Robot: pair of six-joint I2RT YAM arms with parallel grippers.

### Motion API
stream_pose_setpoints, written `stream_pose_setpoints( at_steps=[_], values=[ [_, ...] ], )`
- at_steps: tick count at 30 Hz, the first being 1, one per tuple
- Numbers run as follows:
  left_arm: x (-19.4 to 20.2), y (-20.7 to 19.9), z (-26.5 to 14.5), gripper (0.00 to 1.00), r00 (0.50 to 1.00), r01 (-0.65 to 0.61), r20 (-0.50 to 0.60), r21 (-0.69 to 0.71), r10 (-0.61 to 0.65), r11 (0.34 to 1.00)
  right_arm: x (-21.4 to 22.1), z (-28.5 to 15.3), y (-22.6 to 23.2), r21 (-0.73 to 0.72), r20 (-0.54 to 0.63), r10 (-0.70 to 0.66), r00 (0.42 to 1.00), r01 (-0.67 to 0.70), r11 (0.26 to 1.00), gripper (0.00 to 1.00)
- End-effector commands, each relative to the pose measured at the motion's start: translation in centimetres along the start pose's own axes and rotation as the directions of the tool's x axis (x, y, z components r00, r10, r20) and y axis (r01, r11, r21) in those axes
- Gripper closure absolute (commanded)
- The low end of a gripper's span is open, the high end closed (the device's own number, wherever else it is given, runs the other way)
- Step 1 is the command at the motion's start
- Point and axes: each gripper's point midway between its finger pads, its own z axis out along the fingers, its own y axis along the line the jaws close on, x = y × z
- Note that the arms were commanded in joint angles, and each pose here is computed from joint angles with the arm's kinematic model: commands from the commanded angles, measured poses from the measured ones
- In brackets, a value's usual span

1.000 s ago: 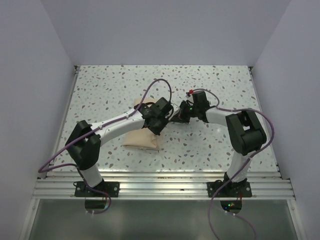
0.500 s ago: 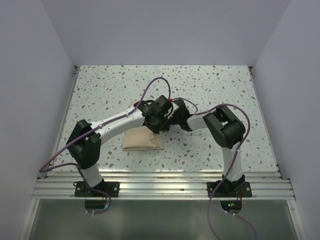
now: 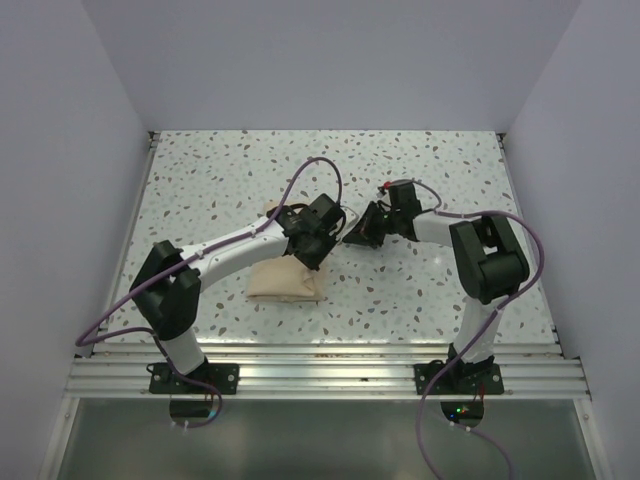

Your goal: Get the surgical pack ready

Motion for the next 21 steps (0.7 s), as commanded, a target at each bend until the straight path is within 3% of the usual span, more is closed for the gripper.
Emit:
stream_pose_setpoints(
  at_steps=[1,14,21],
  values=[
    [-1.7,-0.9,-1.4,1.0,0.997,0.0,0.078,0.043,-0.003,0.999,-0.8,-0.7,2.8,-0.023,0.027,-0.087,0.996,0.088,0.996,1.0],
    [-1.8,-1.0,-1.4,1.0,0.997,-0.008,0.079,0.047,0.005,0.999,-1.2,6.5,8.7,-0.177,0.013,-0.002,1.0,0.004,0.984,1.0],
    [-0.7,-1.1,-0.9,1.0,0.998,-0.002,0.058,0.058,-0.001,0.998,-3.1,7.3,4.2,-0.088,0.069,0.05,0.996,-0.044,0.995,1.0]
  ],
)
